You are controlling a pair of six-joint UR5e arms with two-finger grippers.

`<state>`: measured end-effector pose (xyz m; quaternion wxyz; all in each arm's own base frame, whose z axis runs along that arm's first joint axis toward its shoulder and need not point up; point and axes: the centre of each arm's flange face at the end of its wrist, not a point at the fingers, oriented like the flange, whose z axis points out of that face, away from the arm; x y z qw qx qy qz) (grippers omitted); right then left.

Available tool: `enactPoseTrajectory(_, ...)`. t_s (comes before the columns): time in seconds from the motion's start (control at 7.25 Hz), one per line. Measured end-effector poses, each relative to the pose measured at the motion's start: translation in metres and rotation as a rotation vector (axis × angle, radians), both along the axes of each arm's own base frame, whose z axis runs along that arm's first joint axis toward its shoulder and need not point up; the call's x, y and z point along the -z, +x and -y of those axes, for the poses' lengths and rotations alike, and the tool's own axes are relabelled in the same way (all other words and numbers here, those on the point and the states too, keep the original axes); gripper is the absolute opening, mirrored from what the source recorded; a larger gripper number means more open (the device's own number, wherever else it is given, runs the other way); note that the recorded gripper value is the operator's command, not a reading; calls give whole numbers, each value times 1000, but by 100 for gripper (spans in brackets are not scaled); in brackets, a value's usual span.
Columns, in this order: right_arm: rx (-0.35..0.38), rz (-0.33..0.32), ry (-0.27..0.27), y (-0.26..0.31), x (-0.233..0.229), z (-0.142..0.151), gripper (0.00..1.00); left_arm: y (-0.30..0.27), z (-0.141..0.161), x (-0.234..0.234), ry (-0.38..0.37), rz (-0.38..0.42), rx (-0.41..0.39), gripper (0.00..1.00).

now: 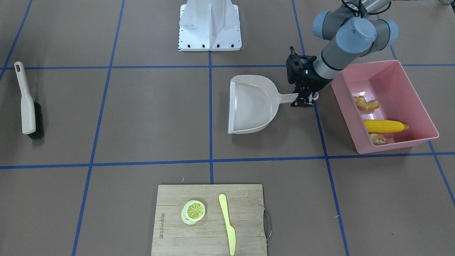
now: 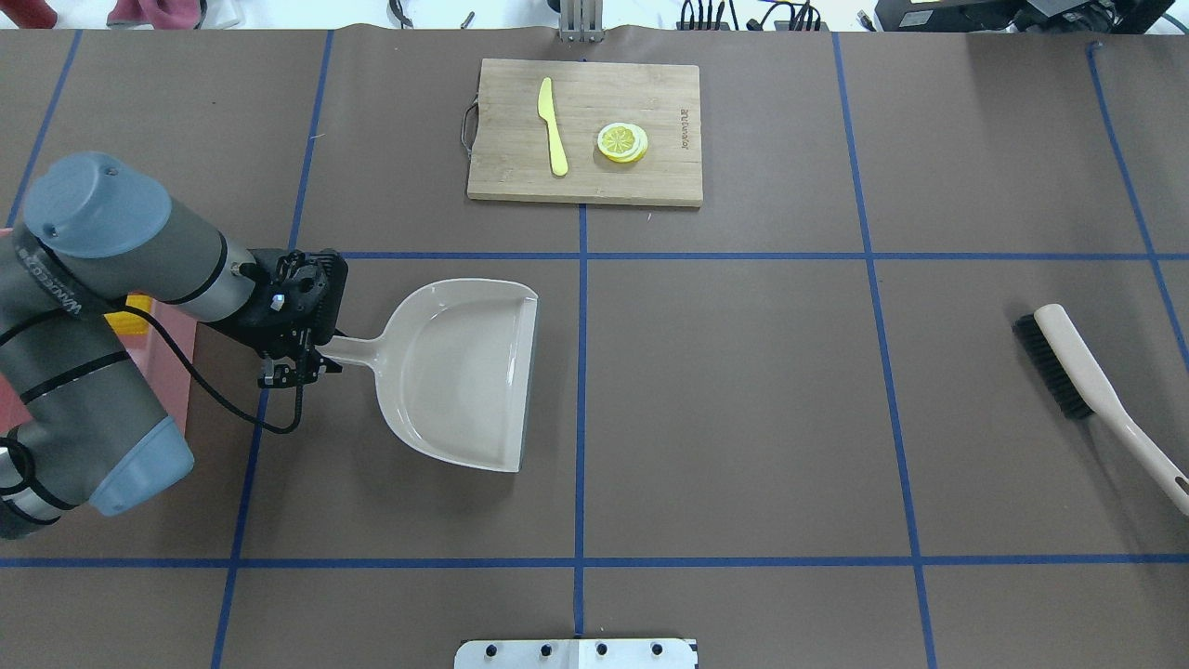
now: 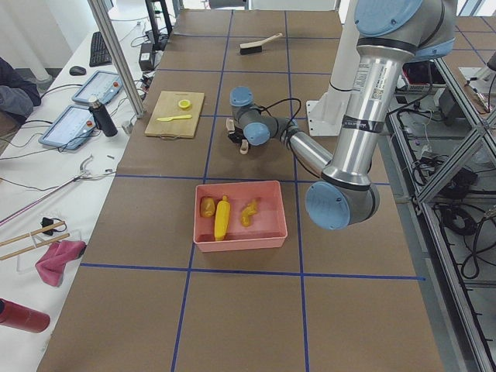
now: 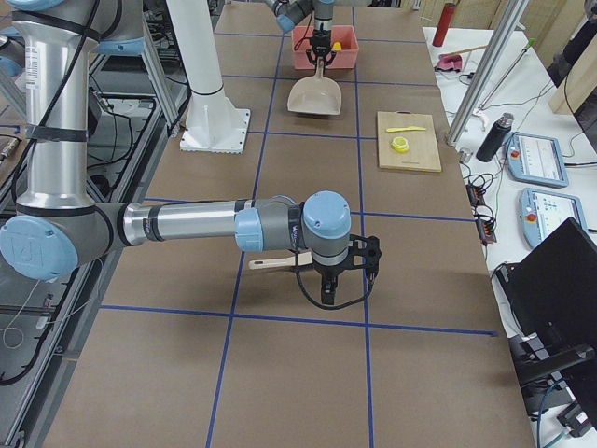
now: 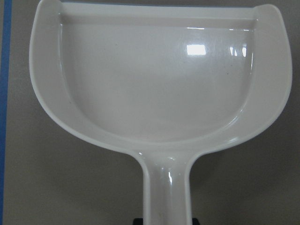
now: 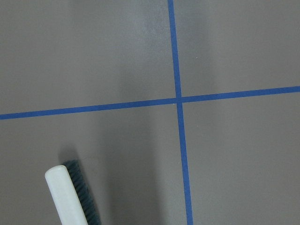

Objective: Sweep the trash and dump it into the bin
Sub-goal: 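Carry the empty dustpan back and set it on the table with the left gripper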

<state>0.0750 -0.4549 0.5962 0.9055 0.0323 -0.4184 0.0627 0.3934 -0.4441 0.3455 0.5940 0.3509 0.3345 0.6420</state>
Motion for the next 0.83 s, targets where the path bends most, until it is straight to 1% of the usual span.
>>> enactPoseTrajectory(0.28,3,-2,-4,0,-3,0,100,22,0,6,-14,-1,-15,0)
enactPoseTrajectory(0.41,4,-3,-10,0,-7,-1,100,30,-2,9,-13,-3,-24,6)
enactPoseTrajectory(0.55,4,-3,-13,0,-8,0,100,34,-4,12,-11,-6,-31,39)
enactPoseTrajectory(0.69,4,-3,-13,0,-9,0,100,37,-5,14,-9,-9,-36,98)
enactPoseTrajectory(0.83,4,-3,-13,0,-9,0,100,38,-6,15,-9,-10,-38,98)
